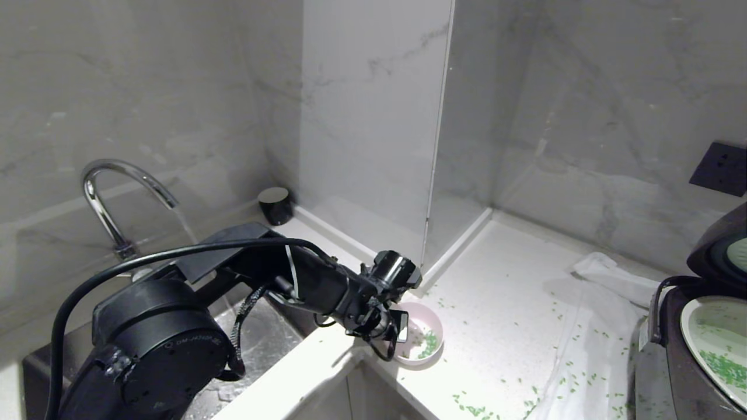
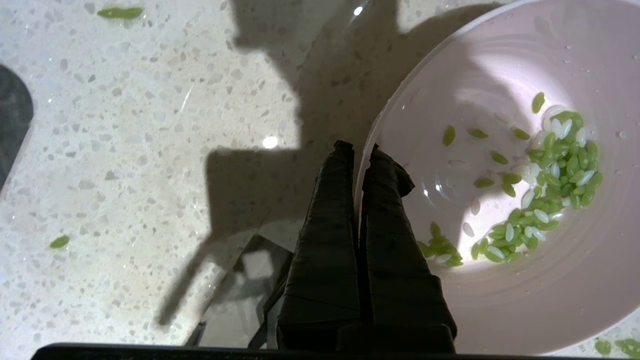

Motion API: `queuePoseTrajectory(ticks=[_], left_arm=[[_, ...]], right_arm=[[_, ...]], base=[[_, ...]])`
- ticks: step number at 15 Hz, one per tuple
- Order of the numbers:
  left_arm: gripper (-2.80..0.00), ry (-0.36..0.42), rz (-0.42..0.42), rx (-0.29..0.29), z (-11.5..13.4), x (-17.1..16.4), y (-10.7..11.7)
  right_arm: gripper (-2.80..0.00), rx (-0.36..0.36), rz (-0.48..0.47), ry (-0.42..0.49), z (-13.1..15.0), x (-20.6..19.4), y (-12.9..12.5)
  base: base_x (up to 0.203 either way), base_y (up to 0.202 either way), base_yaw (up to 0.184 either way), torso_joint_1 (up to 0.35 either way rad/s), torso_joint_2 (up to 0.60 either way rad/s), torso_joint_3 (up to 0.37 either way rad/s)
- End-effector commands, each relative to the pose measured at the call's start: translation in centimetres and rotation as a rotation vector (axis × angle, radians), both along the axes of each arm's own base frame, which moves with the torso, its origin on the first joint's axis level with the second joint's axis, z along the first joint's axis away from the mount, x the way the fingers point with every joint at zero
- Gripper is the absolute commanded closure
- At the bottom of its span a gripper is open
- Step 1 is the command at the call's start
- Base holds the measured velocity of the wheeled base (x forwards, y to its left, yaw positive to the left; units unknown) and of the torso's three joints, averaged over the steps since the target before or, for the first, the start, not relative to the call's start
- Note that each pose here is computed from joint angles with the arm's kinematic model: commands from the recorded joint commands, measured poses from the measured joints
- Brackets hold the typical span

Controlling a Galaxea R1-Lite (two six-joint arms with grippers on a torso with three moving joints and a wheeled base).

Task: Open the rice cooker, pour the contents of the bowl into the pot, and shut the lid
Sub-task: Pick up the bowl on the table, then fill a bowl with water from the tap

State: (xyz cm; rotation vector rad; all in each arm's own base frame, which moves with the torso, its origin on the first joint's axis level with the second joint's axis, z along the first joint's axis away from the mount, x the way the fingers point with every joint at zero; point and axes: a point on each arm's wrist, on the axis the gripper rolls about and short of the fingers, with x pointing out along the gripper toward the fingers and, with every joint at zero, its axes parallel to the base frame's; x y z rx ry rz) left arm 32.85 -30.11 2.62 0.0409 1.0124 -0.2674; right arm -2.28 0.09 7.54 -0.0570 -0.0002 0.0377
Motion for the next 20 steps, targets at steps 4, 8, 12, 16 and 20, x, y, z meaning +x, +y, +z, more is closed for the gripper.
queuePoseTrajectory(ticks=[4,8,12,16,20], left_arm=[[0.0,0.015,0.04,0.002,2.8,0.1,2.2],[0.0,0.025,0.092,0.0,3.8,0.3,4.6],[0.0,0.046,0.119,-0.009,4.1,0.4,6.4],[0.0,0.09,0.146,-0.071,4.9,1.0,9.2],[0.0,0.082,0.206,-0.075,5.2,1.2,11.7]], right_arm=[[0.0,0.0,0.001,0.001,0.0,0.0,0.0],[0.0,0.0,0.001,0.001,0.0,0.0,0.0],[0.0,-0.001,0.001,0.001,0.0,0.0,0.0],[0.0,0.0,0.001,0.001,0.0,0.0,0.0],[0.0,-0.001,0.001,0.001,0.0,0.0,0.0]], base=[[0.0,0.0,0.0,0.0,0.0,0.0],[0.0,0.0,0.0,0.0,0.0,0.0],[0.0,0.0,0.0,0.0,0.0,0.0],[0.0,0.0,0.0,0.0,0.0,0.0],[0.0,0.0,0.0,0.0,0.0,0.0]])
